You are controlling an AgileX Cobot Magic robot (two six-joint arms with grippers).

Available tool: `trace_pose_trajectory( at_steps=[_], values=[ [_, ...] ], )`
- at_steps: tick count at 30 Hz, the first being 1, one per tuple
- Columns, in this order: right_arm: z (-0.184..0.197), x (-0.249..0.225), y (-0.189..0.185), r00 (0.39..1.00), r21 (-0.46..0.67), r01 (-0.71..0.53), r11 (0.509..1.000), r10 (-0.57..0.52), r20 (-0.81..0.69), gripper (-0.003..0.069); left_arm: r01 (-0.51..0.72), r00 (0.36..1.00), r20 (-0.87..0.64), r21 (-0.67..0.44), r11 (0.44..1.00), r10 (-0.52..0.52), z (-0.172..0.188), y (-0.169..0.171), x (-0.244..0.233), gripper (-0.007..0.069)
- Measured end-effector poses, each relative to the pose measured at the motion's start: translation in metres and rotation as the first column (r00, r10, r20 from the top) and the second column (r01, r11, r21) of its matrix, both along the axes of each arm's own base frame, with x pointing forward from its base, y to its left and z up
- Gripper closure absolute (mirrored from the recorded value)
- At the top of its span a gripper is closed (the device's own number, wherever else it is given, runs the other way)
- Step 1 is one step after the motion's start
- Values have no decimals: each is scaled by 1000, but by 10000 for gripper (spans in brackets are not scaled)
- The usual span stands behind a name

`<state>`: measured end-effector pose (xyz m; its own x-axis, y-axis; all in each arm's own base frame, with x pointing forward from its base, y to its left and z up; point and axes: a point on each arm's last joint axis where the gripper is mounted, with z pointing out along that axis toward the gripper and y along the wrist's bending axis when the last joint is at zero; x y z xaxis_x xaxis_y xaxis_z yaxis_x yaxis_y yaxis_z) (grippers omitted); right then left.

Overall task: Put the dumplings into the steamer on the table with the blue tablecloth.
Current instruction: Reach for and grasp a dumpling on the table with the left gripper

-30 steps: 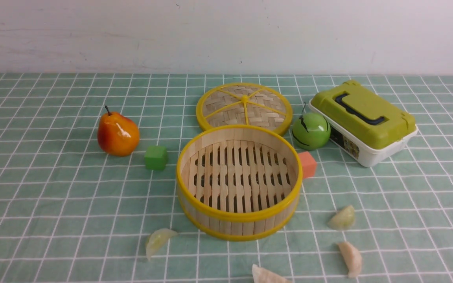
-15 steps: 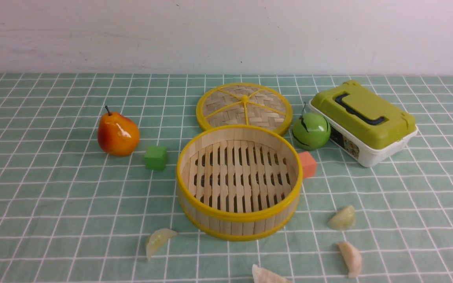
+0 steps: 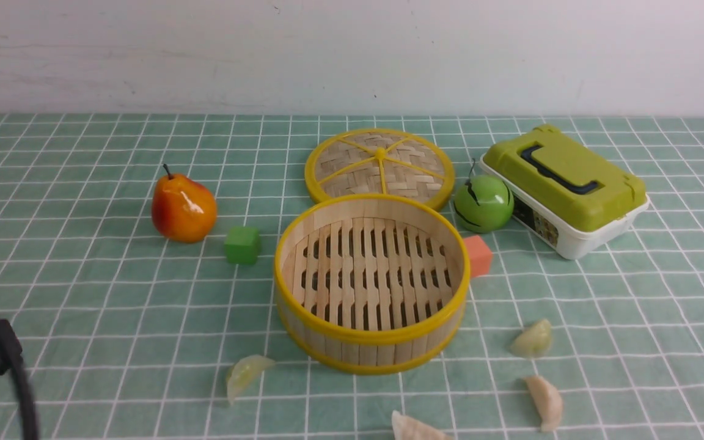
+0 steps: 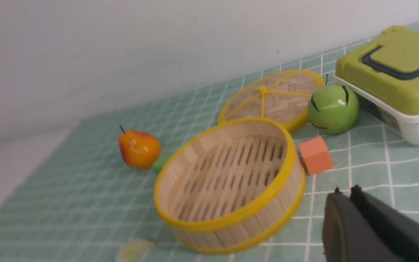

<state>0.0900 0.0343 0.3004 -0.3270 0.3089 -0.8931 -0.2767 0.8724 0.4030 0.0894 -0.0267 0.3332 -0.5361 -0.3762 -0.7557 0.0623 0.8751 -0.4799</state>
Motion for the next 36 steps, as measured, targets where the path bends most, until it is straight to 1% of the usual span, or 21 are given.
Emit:
trace_pose_trajectory(
  at_steps=[2, 3, 5, 6, 9, 10, 11, 13, 15, 18, 19, 21, 23, 24, 25, 27, 29, 32, 33, 36],
  values=[
    [13, 12, 2, 998, -97, -57, 994, 54, -35, 677, 39, 997, -72, 89, 995, -33, 13, 2, 12, 639],
    [21, 18, 5, 992, -151, -117, 982, 107, -71, 678, 76, 992, -114, 154, 985, -58, 21, 3, 21, 639],
    [28, 30, 13, 964, -202, -233, 951, 200, -173, 678, 158, 972, -208, 232, 960, -110, 29, -1, 35, 639],
    [27, 36, 17, 945, -209, -285, 935, 237, -227, 678, 208, 955, -263, 263, 942, -137, 30, -4, 43, 639],
    [25, 46, 33, 857, -224, -455, 862, 356, -373, 678, 343, 891, -412, 331, 879, -192, 22, -19, 66, 639],
    [25, 48, 36, 842, -231, -479, 847, 369, -393, 678, 366, 880, -431, 343, 865, -201, 20, -23, 72, 639],
    [23, 51, 41, 814, -230, -520, 823, 395, -425, 678, 406, 859, -464, 361, 839, -216, 13, -32, 84, 638],
    [19, 54, 47, 787, -236, -557, 796, 415, -457, 678, 454, 833, -500, 374, 808, -237, 0, -46, 100, 615],
    [16, 55, 50, 770, -242, -580, 778, 426, -475, 678, 505, 805, -528, 373, 778, -270, -14, -64, 115, 561],
    [14, 58, 50, 772, -261, -579, 772, 417, -480, 678, 568, 762, -574, 370, 735, -300, -44, -89, 136, 401],
    [14, 58, 50, 773, -262, -578, 773, 416, -479, 678, 570, 761, -576, 371, 733, -300, -46, -90, 138, 389],
    [15, 60, 50, 789, -274, -561, 781, 404, -462, 678, 589, 743, -598, 371, 718, -300, -70, -103, 155, 225],
    [16, 61, 50, 797, -280, -552, 785, 399, -453, 676, 588, 739, -606, 368, 720, -294, -89, -111, 168, 124],
    [16, 61, 49, 800, -281, -549, 787, 398, -450, 676, 589, 736, -611, 367, 720, -290, -93, -112, 171, 104],
    [16, 62, 49, 804, -284, -545, 789, 395, -445, 674, 588, 730, -624, 365, 722, -279, -109, -117, 180, 36],
    [17, 63, 49, 811, -288, -537, 793, 391, -436, 675, 591, 720, -640, 364, 720, -267, -130, -123, 193, -13],
    [17, 63, 49, 813, -291, -535, 793, 389, -434, 675, 598, 711, -654, 368, 712, -259, -149, -129, 205, -27],
    [17, 63, 49, 813, -291, -535, 793, 389, -434, 673, 605, 707, -660, 378, 701, -254, -161, -134, 217, -12],
    [17, 63, 49, 813, -291, -535, 793, 389, -434, 673, 606, 704, -663, 377, 700, -253, -166, -135, 221, 6],
    [16, 64, 49, 811, -296, -536, 790, 386, -440, 671, 611, 703, -666, 383, 693, -251, -173, -138, 226, 120]
  ],
)
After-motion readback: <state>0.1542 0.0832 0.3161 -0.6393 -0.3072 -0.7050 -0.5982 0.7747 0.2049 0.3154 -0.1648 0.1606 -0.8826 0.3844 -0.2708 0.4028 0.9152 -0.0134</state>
